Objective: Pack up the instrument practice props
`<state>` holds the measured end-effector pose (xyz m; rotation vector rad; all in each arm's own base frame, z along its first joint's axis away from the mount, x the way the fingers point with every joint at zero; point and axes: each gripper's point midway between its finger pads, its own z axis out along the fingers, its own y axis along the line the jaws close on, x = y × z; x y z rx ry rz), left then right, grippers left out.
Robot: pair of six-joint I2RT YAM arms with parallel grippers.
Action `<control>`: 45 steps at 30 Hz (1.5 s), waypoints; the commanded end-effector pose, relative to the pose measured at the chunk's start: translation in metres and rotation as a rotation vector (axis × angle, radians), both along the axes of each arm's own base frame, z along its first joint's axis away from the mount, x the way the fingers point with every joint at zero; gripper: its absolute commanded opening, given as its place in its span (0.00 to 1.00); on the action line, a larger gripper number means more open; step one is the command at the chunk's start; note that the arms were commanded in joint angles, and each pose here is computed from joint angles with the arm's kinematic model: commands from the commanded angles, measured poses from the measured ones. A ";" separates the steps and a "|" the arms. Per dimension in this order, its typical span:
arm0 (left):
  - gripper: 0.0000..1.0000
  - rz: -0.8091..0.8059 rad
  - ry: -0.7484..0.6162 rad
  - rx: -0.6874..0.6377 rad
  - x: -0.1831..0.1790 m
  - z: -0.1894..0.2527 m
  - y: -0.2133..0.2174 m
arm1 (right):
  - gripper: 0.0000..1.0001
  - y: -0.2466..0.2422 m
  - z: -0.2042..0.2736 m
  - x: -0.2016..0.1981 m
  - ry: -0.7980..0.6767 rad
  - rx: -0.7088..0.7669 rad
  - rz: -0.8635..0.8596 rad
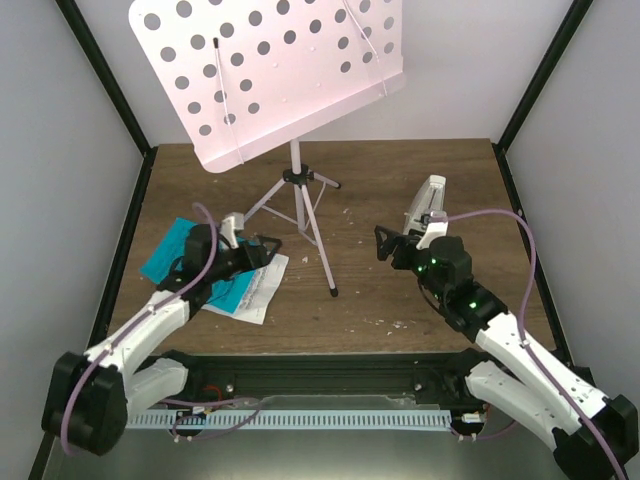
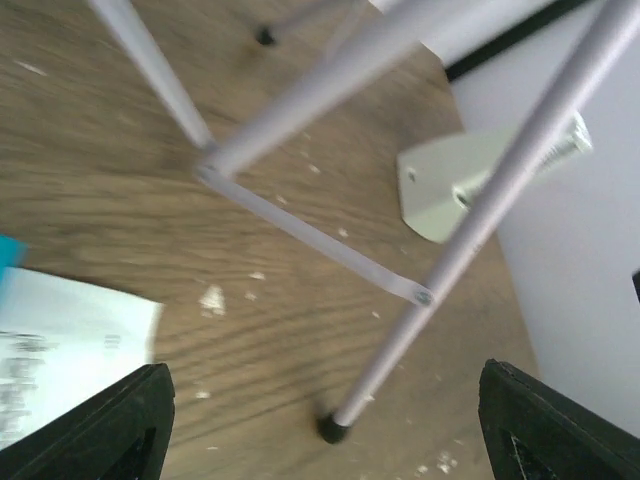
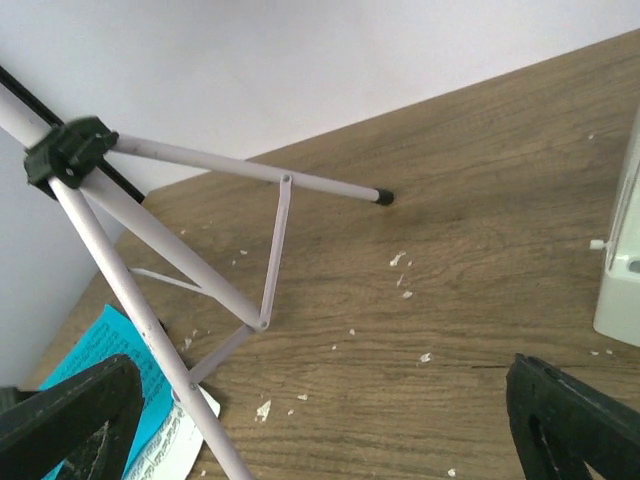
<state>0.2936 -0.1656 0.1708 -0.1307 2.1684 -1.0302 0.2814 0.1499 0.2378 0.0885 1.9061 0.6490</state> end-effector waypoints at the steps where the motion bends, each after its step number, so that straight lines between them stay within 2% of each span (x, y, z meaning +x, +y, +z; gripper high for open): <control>1: 0.84 -0.084 -0.153 -0.144 0.010 0.047 -0.050 | 1.00 -0.020 0.014 -0.001 -0.039 0.007 -0.086; 8: 0.84 -0.162 -0.161 -0.111 0.024 0.040 -0.102 | 1.00 -0.024 0.019 -0.006 -0.078 0.030 -0.096; 16: 0.85 -0.112 -0.175 0.023 0.060 0.031 -0.109 | 1.00 -0.027 0.011 -0.010 -0.067 0.014 -0.095; 23: 0.57 -0.133 -0.176 0.050 0.079 0.035 -0.123 | 1.00 -0.042 0.012 -0.017 -0.094 0.002 -0.143; 31: 0.11 -0.156 -0.196 0.089 0.073 0.033 -0.120 | 1.00 -0.053 0.021 -0.023 -0.131 0.014 -0.183; 34: 0.06 -0.231 -0.246 0.107 0.060 0.036 -0.123 | 1.00 -0.052 0.021 -0.024 -0.127 0.028 -0.179; 37: 0.00 -0.372 -0.306 0.124 0.040 0.037 -0.131 | 1.00 -0.056 0.021 -0.024 -0.126 0.029 -0.200; 41: 0.00 -0.530 -0.352 0.100 0.015 0.043 -0.141 | 1.00 -0.054 0.023 -0.024 -0.133 0.041 -0.188; 45: 0.00 -0.694 -0.370 0.011 -0.008 0.052 -0.155 | 1.00 -0.042 0.021 -0.022 -0.121 0.078 -0.138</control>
